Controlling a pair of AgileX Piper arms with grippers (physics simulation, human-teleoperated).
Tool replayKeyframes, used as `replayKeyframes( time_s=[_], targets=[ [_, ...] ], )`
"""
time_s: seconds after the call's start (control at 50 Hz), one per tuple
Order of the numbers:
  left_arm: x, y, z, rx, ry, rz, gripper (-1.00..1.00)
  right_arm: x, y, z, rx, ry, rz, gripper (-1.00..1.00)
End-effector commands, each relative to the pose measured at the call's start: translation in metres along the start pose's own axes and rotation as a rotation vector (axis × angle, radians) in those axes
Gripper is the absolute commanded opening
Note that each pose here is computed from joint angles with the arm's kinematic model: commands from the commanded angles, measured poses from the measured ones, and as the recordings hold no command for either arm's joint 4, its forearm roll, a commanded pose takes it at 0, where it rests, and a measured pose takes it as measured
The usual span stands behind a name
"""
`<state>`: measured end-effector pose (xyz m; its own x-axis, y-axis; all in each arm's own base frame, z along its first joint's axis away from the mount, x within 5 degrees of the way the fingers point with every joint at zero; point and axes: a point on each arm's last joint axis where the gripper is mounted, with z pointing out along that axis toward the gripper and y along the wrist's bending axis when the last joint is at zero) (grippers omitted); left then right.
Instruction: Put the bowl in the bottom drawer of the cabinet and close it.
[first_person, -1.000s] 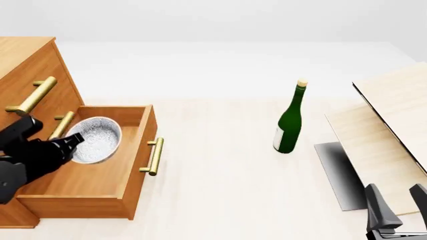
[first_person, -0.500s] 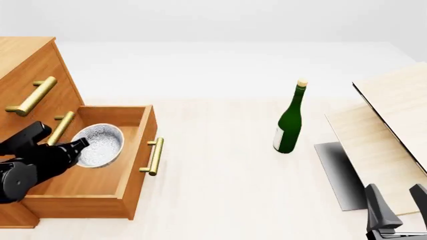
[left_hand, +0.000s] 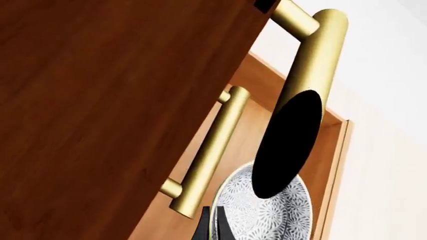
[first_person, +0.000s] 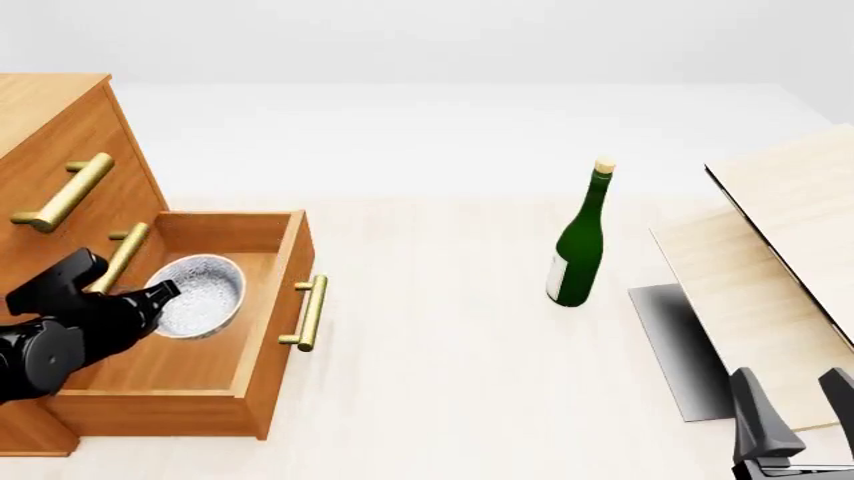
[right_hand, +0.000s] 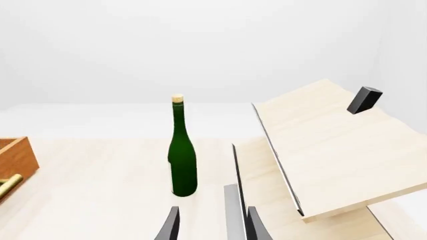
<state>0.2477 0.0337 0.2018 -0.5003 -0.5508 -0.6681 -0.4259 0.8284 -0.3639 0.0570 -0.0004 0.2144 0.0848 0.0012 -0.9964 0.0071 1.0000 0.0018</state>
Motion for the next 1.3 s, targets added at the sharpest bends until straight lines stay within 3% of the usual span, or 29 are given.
replayKeyframes(
  time_s=[0.02,0.68,1.3],
  targets=[
    [0.0,0.015,0.009,-0.051,0.01,-0.073,-1.0,0.0,0.0,0.0,0.0,0.0,0.0,1.0],
    [0.015,0.023,0.026,-0.07,0.045,-0.085,-1.0,0.0,0.0,0.0,0.0,0.0,0.0,1.0],
    [0.015,0.03,0.036,-0.093,0.054,-0.086,-1.0,0.0,0.0,0.0,0.0,0.0,0.0,1.0]
  ],
)
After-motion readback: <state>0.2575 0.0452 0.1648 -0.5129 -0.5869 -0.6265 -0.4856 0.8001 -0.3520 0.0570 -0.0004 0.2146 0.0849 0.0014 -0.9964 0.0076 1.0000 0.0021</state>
